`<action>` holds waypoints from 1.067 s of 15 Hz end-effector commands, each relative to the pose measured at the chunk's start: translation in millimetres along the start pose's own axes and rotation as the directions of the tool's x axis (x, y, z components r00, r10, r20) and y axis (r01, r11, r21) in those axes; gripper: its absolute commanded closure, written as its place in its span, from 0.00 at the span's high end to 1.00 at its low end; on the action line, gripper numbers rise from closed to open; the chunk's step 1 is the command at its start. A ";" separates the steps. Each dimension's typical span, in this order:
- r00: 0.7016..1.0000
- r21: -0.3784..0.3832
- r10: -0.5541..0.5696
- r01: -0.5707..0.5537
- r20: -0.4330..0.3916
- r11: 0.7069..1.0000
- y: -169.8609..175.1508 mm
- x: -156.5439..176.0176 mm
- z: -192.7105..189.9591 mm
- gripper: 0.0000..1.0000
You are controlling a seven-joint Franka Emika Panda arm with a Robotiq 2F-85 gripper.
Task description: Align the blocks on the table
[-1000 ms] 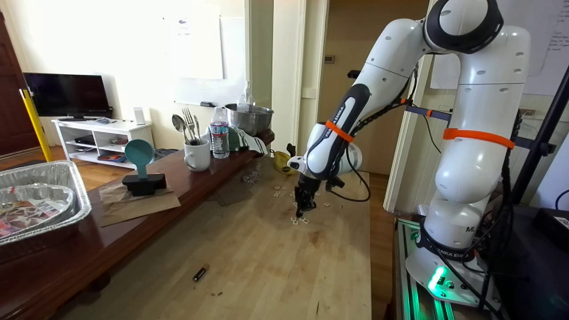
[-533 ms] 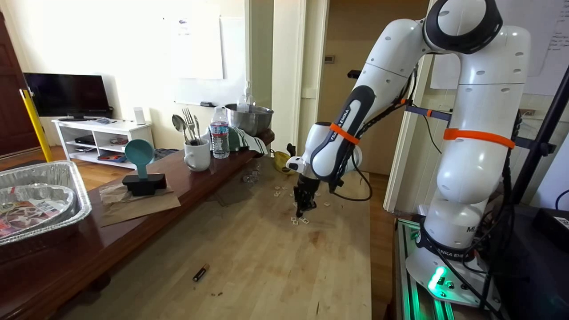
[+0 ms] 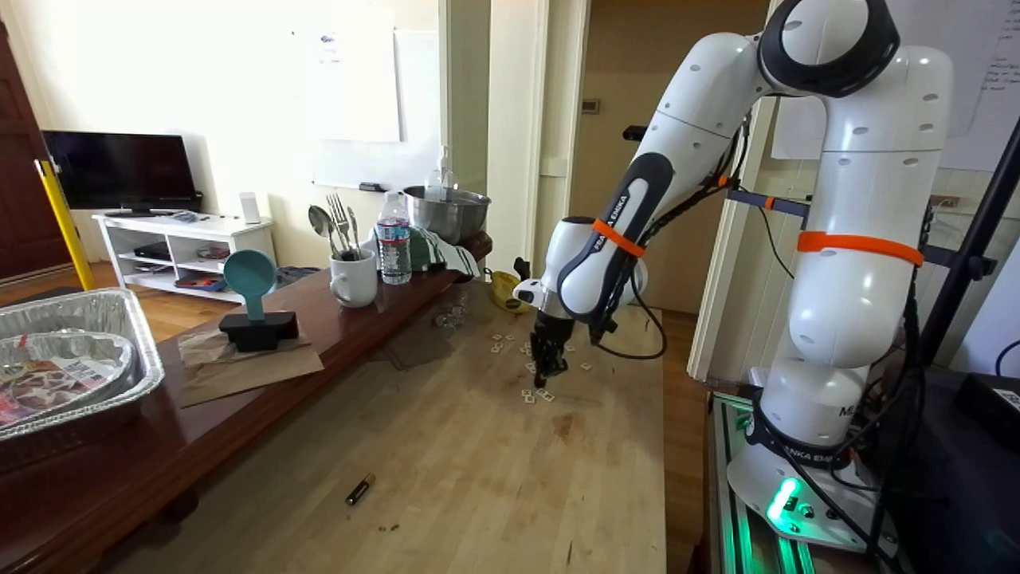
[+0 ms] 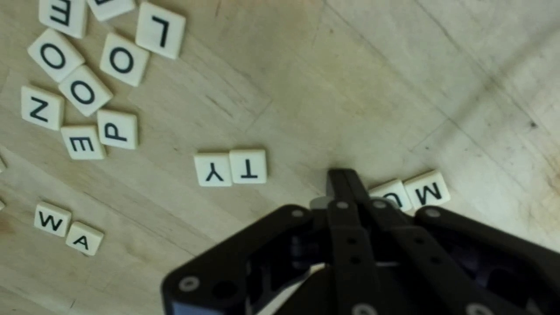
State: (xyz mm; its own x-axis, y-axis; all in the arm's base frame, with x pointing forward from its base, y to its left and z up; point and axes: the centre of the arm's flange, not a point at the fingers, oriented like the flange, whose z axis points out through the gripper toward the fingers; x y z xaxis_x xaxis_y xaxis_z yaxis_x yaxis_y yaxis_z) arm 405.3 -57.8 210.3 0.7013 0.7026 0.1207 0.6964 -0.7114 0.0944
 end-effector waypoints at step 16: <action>0.997 0.124 0.050 -0.057 0.063 0.991 -33.8 -13.1 5.5 0.00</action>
State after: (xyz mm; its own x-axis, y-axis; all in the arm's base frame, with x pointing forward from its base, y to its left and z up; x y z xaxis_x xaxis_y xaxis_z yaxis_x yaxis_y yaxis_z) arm 400.1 -54.0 210.5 0.7362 0.6671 0.1141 0.6687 -0.7430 0.0298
